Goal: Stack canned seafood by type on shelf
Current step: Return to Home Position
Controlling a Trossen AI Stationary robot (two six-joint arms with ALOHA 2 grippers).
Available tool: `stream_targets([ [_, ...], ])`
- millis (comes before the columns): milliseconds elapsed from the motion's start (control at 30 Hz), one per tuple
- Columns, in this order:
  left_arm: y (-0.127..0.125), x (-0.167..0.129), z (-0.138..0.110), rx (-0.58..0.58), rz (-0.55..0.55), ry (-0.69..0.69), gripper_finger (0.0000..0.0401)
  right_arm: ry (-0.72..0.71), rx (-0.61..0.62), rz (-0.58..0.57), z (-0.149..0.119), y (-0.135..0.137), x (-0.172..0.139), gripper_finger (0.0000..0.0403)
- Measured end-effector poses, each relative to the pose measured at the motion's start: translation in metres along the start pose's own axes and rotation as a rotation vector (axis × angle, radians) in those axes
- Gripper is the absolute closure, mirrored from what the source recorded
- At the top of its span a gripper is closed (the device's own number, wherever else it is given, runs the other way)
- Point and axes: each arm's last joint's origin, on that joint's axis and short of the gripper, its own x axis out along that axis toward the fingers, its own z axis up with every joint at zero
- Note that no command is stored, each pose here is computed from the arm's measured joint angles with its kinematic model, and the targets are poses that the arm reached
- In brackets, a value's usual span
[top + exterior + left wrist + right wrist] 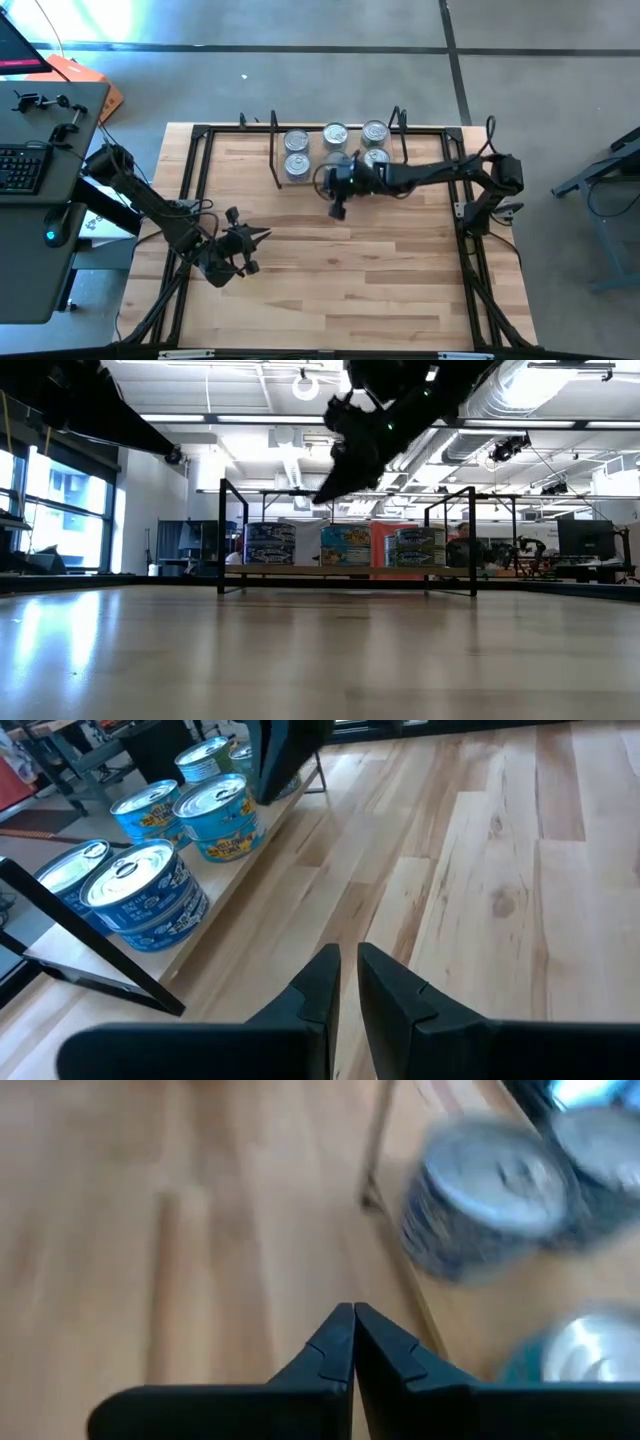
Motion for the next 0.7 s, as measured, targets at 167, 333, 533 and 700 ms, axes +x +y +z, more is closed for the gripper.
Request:
stream_targets([
  [167, 0.000, 0.000, 0.000, 0.001, 0.001, -0.001, 0.0369, 0.093, 0.004, -0.184, -0.025, 0.001, 0.004, 0.0403],
  [333, 0.000, 0.001, 0.000, 0.001, 0.007, -0.004, 0.0369, 0.116, 0.035, -0.276, -0.034, -0.016, 0.006, 0.0403],
  [533, 0.003, 0.005, 0.002, 0.000, 0.031, 0.001, 0.0369, 0.114, 0.057, -0.300, -0.034, -0.028, 0.007, 0.0403],
  [700, 0.004, 0.006, 0.002, -0.007, 0.029, 0.006, 0.0369, 0.094, 0.048, -0.275, -0.031, -0.018, 0.002, 0.0403],
])
